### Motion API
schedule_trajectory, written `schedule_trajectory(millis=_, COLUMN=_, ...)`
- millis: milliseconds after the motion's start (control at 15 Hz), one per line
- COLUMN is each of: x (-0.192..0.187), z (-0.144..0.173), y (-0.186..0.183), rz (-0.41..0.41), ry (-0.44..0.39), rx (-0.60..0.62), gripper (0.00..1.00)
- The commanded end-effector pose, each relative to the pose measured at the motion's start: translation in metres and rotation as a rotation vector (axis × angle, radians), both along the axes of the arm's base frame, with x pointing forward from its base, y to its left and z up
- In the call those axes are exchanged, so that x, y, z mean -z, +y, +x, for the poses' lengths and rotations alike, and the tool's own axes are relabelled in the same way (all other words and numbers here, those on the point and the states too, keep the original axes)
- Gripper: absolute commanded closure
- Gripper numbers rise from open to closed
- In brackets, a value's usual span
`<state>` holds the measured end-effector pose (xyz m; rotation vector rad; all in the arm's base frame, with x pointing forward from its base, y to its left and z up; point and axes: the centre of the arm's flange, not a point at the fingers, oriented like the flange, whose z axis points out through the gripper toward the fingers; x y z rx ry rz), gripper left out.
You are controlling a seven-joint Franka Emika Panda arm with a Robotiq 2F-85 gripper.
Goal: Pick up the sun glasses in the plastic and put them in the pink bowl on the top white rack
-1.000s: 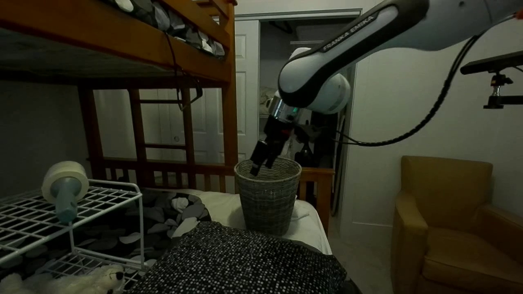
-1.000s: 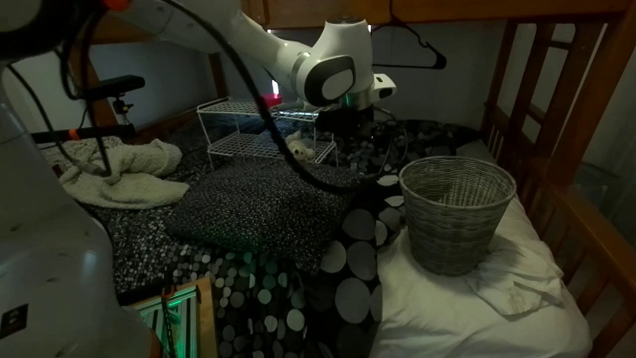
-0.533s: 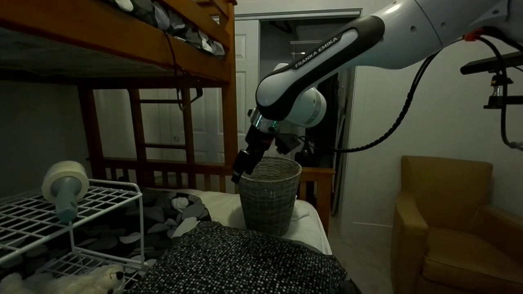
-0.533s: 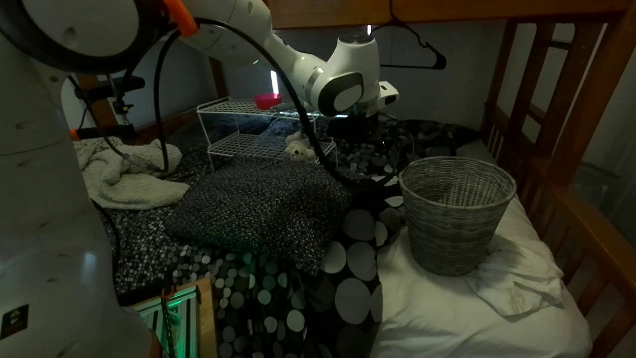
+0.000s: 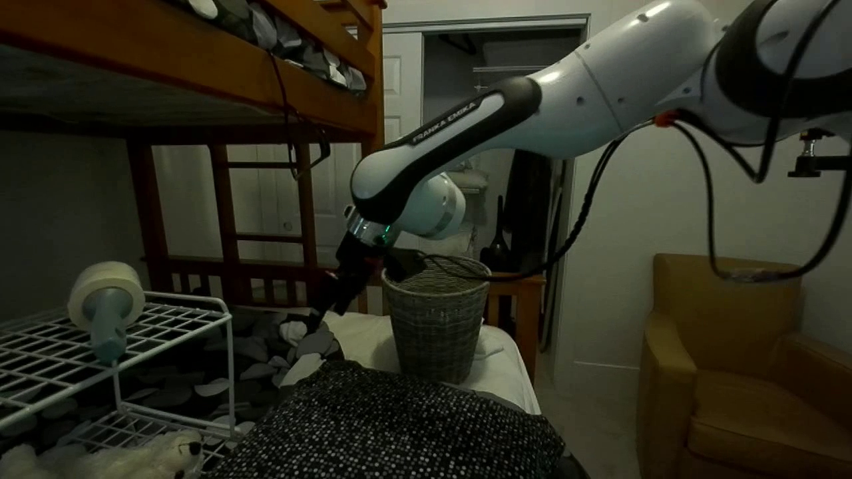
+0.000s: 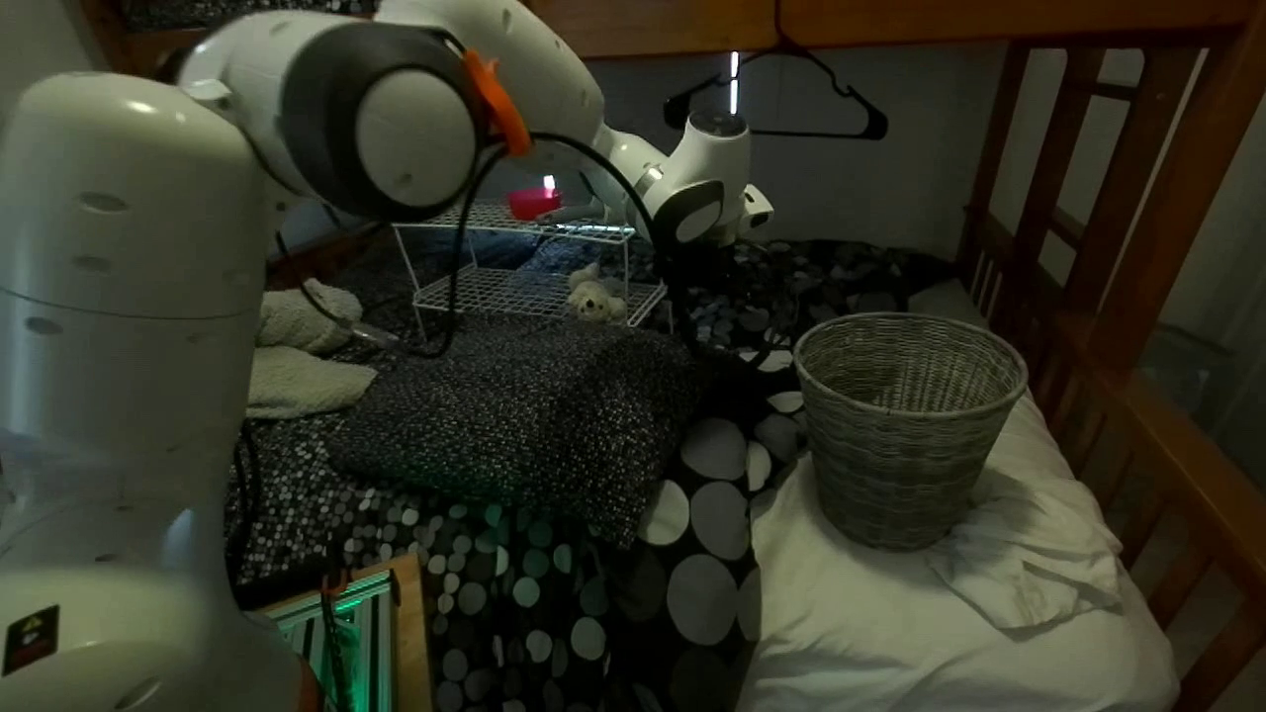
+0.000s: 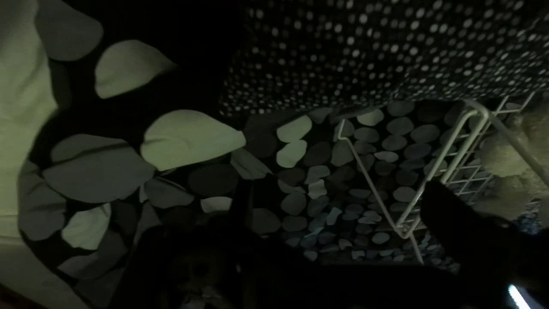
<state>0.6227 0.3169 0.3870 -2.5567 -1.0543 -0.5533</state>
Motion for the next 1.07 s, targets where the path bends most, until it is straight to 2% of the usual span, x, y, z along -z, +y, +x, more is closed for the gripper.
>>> schedule_trajectory(millis=0, x=0.037, z=0.067, y=0.052, rz=0.024, ry=0.037, rx=-0.038, gripper=0.00)
schedule_trajectory(millis=267, x=0.087, z=0.094, y=0.088, rz=-0.002, ry=0.050, rx=-0.049, gripper=0.00)
schedule_trajectory(millis=467, x=0.122, z=0.097, y=0.116, rz=-0.001, ry=0.109, rx=-0.132, gripper=0.00)
schedule_trajectory(millis=800, x=0.167, z=0.111, y=0.128, rz=-0.048, ry=0.180, rx=-0.136, gripper=0.00)
schedule_trajectory(millis=1000, x=0.189, z=0.109, y=0.129, rz=-0.102, ry=0.270, rx=-0.166, gripper=0.16)
